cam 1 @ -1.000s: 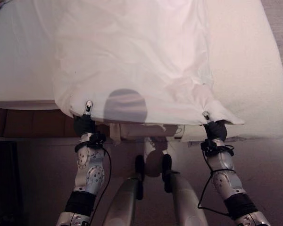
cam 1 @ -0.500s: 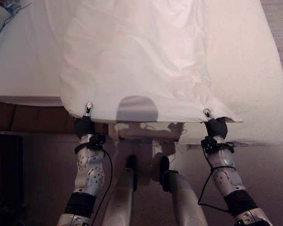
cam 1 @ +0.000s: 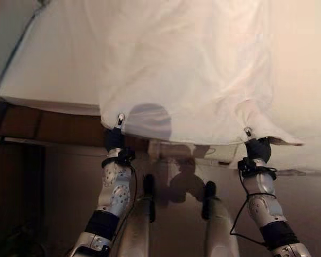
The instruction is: Make the bed
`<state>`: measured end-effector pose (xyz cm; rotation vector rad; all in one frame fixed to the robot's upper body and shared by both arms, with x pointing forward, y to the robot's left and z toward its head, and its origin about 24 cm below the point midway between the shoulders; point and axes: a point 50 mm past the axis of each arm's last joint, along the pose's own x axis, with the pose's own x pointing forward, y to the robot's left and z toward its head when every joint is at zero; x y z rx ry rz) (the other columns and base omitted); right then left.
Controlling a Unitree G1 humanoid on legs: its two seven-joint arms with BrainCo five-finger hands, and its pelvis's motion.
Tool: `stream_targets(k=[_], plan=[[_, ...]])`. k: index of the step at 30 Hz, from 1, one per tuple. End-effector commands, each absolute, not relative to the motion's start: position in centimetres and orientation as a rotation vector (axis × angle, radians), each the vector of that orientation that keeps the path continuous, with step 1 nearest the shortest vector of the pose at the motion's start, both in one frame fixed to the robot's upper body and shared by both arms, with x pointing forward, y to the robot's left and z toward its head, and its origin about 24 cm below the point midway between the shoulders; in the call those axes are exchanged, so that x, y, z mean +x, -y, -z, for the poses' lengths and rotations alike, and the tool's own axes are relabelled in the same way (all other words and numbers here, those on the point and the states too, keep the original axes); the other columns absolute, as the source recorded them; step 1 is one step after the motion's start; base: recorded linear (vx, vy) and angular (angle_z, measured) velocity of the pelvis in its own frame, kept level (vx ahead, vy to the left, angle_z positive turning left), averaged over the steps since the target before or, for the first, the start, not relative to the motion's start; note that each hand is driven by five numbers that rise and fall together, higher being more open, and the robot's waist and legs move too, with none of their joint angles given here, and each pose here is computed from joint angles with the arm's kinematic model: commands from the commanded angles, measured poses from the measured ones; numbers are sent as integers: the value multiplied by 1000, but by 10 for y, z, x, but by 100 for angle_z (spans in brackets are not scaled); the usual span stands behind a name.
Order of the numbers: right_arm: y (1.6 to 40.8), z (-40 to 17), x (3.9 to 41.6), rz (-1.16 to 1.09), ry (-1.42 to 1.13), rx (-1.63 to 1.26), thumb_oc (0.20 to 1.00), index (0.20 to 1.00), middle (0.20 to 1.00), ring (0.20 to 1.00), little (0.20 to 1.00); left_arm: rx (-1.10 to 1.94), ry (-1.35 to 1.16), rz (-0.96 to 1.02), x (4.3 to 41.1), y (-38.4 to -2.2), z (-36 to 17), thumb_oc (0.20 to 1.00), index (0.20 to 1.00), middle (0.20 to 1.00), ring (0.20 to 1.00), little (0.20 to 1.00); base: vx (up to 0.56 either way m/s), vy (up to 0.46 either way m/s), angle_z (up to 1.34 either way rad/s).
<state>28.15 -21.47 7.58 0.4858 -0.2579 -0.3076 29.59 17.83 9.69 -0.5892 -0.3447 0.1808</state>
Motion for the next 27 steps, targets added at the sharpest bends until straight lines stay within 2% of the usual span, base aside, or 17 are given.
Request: stream_targets(k=[1, 4, 13, 15, 21, 27], plan=[[210, -93, 279, 231, 361, 469, 200, 200, 200, 200, 200, -565, 565, -272, 274, -220, -128, 200, 200, 200, 200, 200, -22, 434, -21], [208, -90, 277, 203, 348, 458, 200, 200, 200, 200, 200, -565, 542, -283, 271, -220, -123, 200, 200, 200, 200, 200, -23, 389, -52], [209, -91, 270, 171, 350, 446, 200, 200, 200, 200, 200, -594, 513, -275, 270, -214, -115, 200, 200, 200, 200, 200, -12, 26, -6], [220, -91, 268, 220, 355, 414, 200, 200, 200, 200, 200, -640, 480, -334, 262, -218, -102, 200, 200, 200, 200, 200, 28, -60, -12], [235, -96, 267, 295, 377, 322, 200, 200, 200, 200, 200, -673, 469, -345, 261, -215, -97, 200, 200, 200, 200, 200, 7, -20, 2], [237, -102, 275, 370, 416, 395, 200, 200, 200, 200, 200, -643, 517, -428, 258, -228, -106, 200, 200, 200, 200, 200, 37, 127, 0]])
